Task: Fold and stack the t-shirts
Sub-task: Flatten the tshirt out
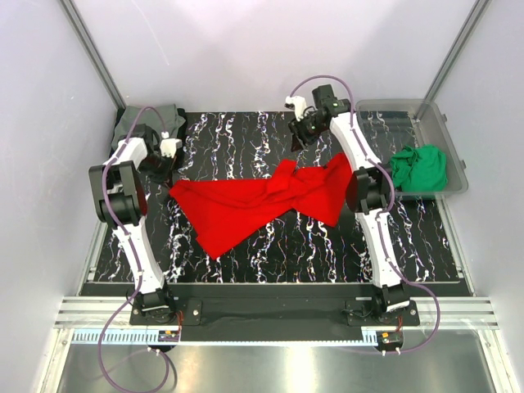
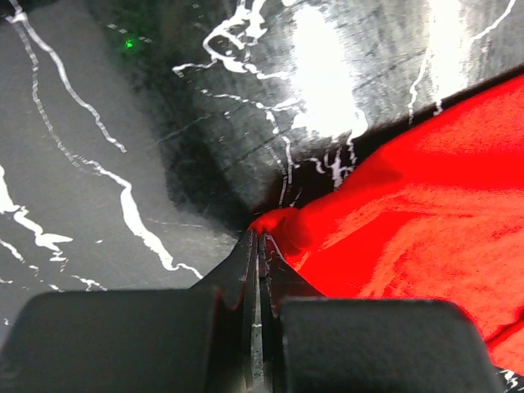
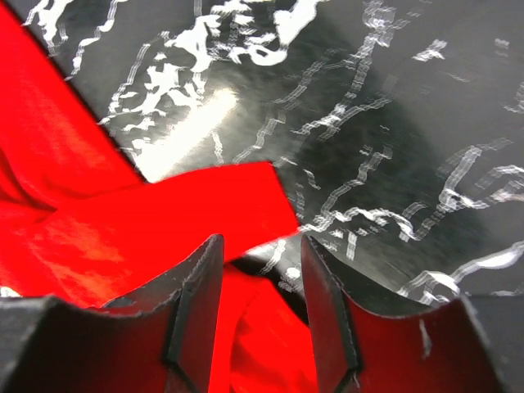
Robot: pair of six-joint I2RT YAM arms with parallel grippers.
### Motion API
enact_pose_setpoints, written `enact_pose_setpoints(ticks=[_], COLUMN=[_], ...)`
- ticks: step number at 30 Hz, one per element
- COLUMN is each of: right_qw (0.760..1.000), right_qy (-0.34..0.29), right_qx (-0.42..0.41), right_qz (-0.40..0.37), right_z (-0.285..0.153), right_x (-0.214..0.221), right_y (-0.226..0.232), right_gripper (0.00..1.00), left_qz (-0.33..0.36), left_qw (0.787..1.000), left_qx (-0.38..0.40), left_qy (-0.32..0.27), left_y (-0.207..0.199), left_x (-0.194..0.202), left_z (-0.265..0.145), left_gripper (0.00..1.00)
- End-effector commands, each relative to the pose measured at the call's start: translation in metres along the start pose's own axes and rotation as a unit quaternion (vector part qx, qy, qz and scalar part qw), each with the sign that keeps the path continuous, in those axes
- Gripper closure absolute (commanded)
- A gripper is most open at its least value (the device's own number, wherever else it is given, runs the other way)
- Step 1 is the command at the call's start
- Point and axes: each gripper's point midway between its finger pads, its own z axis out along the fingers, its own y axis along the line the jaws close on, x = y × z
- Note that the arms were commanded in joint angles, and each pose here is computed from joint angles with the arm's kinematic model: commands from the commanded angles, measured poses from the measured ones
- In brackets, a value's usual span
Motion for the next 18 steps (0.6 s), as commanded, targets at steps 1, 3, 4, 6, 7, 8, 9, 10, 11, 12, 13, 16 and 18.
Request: enact_pose_setpoints(ticks=[1, 3, 4, 6, 7, 8, 9, 10, 11, 12, 13, 16, 18], right_qw=[0.997, 0.997, 0.998, 0.998, 0.998, 0.999, 0.999, 0.999, 0.999, 0.999, 0.999, 0.999, 0.999], right_qy=[-0.058, -0.054, -0.048, -0.038, -0.035, -0.027, -0.026, -0.026, -0.022, -0.022, -0.022, -0.014, -0.007], right_qx=[0.046, 0.046, 0.045, 0.04, 0.037, 0.032, 0.03, 0.029, 0.025, 0.023, 0.021, 0.01, 0.001], right_qz=[-0.006, 0.007, 0.015, 0.021, 0.02, 0.026, 0.026, 0.027, 0.03, 0.03, 0.031, 0.031, 0.033], right_z=[-0.053, -0.052, -0.05, -0.042, -0.039, -0.032, -0.028, -0.026, -0.02, -0.017, -0.016, -0.007, 0.0], right_x=[-0.038, -0.031, -0.025, -0.017, -0.014, -0.007, -0.005, -0.005, 0.0, 0.001, 0.001, 0.007, 0.013], right_y=[-0.015, -0.02, -0.024, -0.025, -0.025, -0.026, -0.027, -0.028, -0.029, -0.029, -0.03, -0.026, -0.022], right_gripper=[0.51, 0.52, 0.54, 0.56, 0.56, 0.57, 0.57, 0.58, 0.58, 0.59, 0.58, 0.59, 0.58], left_qz=[0.007, 0.009, 0.01, 0.01, 0.012, 0.013, 0.014, 0.016, 0.016, 0.016, 0.017, 0.021, 0.021], left_qw=[1.0, 1.0, 1.0, 1.0, 1.0, 1.0, 1.0, 1.0, 1.0, 1.0, 1.0, 1.0, 0.999], left_qx=[0.005, 0.004, 0.003, 0.002, 0.001, 0.002, 0.0, 0.0, 0.001, 0.0, -0.001, -0.003, -0.005], left_qy=[-0.001, 0.001, 0.003, 0.005, 0.006, 0.008, 0.009, 0.011, 0.014, 0.017, 0.017, 0.024, 0.029], left_y=[-0.007, -0.008, -0.009, -0.008, -0.009, -0.01, -0.01, -0.012, -0.012, -0.012, -0.013, -0.014, -0.014], left_x=[-0.004, -0.004, -0.003, -0.002, -0.002, -0.001, -0.001, 0.0, 0.002, 0.004, 0.004, 0.007, 0.01], left_z=[-0.001, -0.001, 0.001, 0.001, 0.002, 0.003, 0.002, 0.003, 0.004, 0.005, 0.004, 0.006, 0.007], left_gripper=[1.0, 1.0, 1.0, 1.0, 1.0, 1.0, 1.0, 1.0, 1.0, 1.0, 1.0, 1.0, 1.0])
